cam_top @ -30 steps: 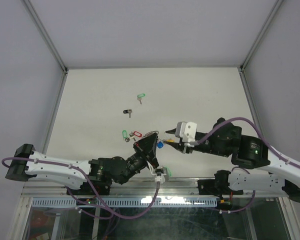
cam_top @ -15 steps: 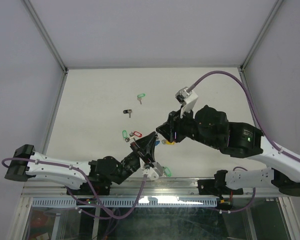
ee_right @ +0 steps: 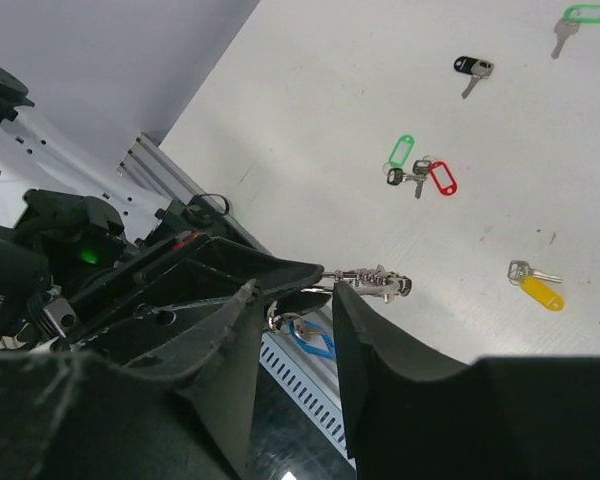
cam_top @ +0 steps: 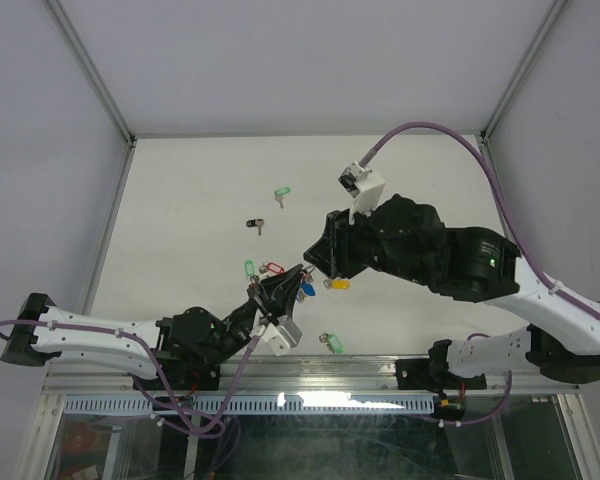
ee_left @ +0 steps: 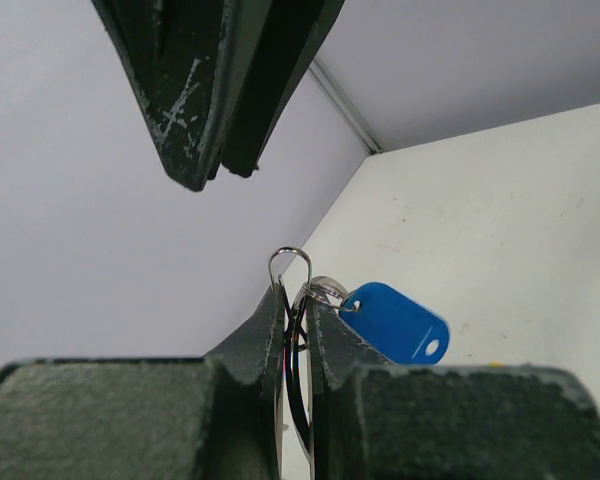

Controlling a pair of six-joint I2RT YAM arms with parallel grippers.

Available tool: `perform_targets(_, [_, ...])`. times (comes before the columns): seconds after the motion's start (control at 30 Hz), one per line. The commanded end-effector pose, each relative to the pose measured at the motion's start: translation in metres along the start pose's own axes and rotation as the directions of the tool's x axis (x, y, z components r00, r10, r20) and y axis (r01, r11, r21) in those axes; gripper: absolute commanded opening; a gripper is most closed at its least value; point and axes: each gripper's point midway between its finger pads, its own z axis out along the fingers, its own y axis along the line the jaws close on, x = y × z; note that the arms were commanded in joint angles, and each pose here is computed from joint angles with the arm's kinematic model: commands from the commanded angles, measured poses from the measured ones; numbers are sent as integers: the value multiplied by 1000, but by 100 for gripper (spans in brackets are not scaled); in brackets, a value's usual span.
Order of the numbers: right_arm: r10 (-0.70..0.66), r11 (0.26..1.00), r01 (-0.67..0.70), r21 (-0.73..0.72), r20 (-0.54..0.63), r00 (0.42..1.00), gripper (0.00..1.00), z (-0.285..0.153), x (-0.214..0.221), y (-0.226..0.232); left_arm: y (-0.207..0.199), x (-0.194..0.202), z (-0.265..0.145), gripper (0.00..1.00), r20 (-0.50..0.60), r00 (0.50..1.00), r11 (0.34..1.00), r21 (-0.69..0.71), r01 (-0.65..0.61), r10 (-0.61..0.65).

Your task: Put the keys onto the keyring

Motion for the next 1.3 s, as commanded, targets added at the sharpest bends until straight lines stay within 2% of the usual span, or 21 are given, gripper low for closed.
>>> perform_targets(0.0, [-11,995,8,-95,-25,1000,35,-3,-3,22,15,-14,2,0,37,998,998,-28,60,-59])
perform_targets(0.13, [-30,994,22,-110,-74,997,29,3,8,26,17,-13,1,0,33,998,997,-36,61,-60])
perform_targets(0.33, [-51,994,41,-97,-110,993,26,10,19,23,19,-15,0,0,32,998,998,-30,55,-54])
perform_targets(0.67, [-89,994,77,-73,-185,979,27,19,37,17,24,-12,-2,0,19,999,998,-43,42,-41])
perform_targets(0.9, [-96,993,85,-76,-148,984,27,25,30,20,21,-11,-1,0,13,999,999,-30,32,-32])
perform_targets(1.0, [-96,993,85,-85,-126,987,23,27,26,22,18,-10,0,0,8,1000,999,-26,28,-27])
perform_targets(1.27, [-110,992,98,-85,-156,982,10,30,35,20,23,-15,0,0,18,999,999,-32,37,-36])
